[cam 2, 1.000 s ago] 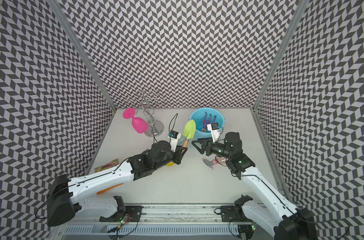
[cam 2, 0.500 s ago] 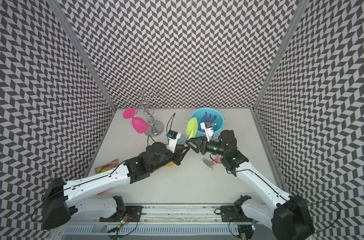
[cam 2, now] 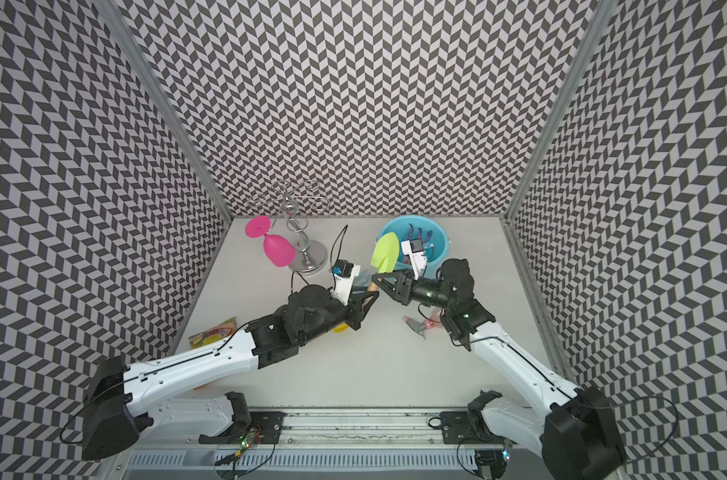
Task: Organize the gardening tools
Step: Pick up the gardening tool from the center of the board, then place the gardening tool in the container.
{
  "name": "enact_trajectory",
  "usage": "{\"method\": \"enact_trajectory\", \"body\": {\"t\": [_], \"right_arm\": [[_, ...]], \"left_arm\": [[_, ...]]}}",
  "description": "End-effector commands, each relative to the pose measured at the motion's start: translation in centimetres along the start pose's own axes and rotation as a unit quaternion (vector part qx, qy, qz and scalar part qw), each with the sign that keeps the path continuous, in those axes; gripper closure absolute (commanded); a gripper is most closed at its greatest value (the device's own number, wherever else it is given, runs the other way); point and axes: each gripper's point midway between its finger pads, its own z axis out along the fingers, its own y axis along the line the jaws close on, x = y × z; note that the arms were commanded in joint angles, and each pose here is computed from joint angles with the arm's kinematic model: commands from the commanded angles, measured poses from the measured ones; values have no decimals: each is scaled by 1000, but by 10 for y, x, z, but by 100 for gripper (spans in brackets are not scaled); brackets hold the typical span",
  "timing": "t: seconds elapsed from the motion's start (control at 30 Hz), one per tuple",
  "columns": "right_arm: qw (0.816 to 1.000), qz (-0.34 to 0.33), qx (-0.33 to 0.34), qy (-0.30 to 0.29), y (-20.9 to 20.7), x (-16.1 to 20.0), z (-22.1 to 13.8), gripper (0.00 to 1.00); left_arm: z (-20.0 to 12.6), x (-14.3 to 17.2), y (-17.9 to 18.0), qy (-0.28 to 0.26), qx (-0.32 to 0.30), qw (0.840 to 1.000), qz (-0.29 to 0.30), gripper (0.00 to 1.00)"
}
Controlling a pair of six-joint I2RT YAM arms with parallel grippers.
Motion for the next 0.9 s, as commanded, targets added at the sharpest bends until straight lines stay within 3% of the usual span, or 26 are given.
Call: {"method": "enact_trajectory", "body": {"t": [0.0,0.07,0.27,0.33,0.57,0.87], "right_arm": [[999,-31,-43,-8,26,-10,0,88],[999,-32,-37,-13,24,-12,-1,92],[999,-40,-10,-29,20,-25,1,97],[998,-40,17,-35,12,-32,3,97],[992,-59,86,-70,-5,-64,3,98],[964,-95,209,-134,-41,-125,-8,98]], "left_arm": [[-5,-9,-11,-17,23,1000,9,84],[-4,-7,-10,-15,22,1000,7,80],[-8,-5,-5,-15,12,1000,6,40],[-11,-5,-2,-17,6,1000,7,33],[-30,-2,18,-22,-37,999,4,29],[-57,8,51,-24,-93,995,-22,27]]}}
